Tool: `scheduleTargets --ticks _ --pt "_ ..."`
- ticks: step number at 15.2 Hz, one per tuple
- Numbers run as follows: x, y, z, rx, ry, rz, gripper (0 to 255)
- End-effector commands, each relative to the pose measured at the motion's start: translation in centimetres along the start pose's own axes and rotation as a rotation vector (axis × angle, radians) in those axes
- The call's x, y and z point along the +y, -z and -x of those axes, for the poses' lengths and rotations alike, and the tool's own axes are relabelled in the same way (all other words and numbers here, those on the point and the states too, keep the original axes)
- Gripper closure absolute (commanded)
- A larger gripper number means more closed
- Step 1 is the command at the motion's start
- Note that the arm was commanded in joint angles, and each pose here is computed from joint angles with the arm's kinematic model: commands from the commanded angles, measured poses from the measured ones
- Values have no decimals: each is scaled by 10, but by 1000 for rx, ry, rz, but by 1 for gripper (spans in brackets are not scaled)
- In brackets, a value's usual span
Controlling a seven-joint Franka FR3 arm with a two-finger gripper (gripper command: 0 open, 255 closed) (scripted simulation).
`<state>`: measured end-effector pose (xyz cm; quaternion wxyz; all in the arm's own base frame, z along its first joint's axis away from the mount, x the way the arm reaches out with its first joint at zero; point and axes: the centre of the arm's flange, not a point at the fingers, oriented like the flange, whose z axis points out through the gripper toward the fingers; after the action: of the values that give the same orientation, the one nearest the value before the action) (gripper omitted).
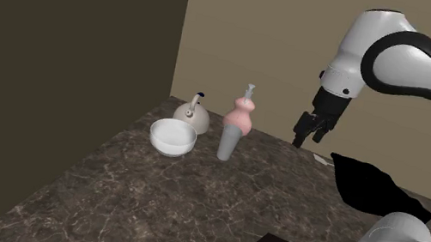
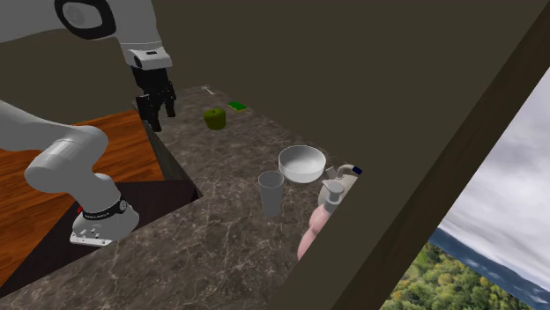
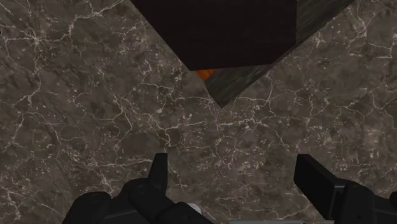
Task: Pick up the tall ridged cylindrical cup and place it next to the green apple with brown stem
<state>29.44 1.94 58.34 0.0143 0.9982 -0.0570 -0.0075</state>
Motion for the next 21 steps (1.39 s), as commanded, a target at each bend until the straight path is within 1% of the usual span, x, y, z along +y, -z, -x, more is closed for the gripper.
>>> scheduleTargets --ticks 1,21 --pt "0 0 0 0 0 0 0" --pt "-15 -128 -224 45 86 38 0"
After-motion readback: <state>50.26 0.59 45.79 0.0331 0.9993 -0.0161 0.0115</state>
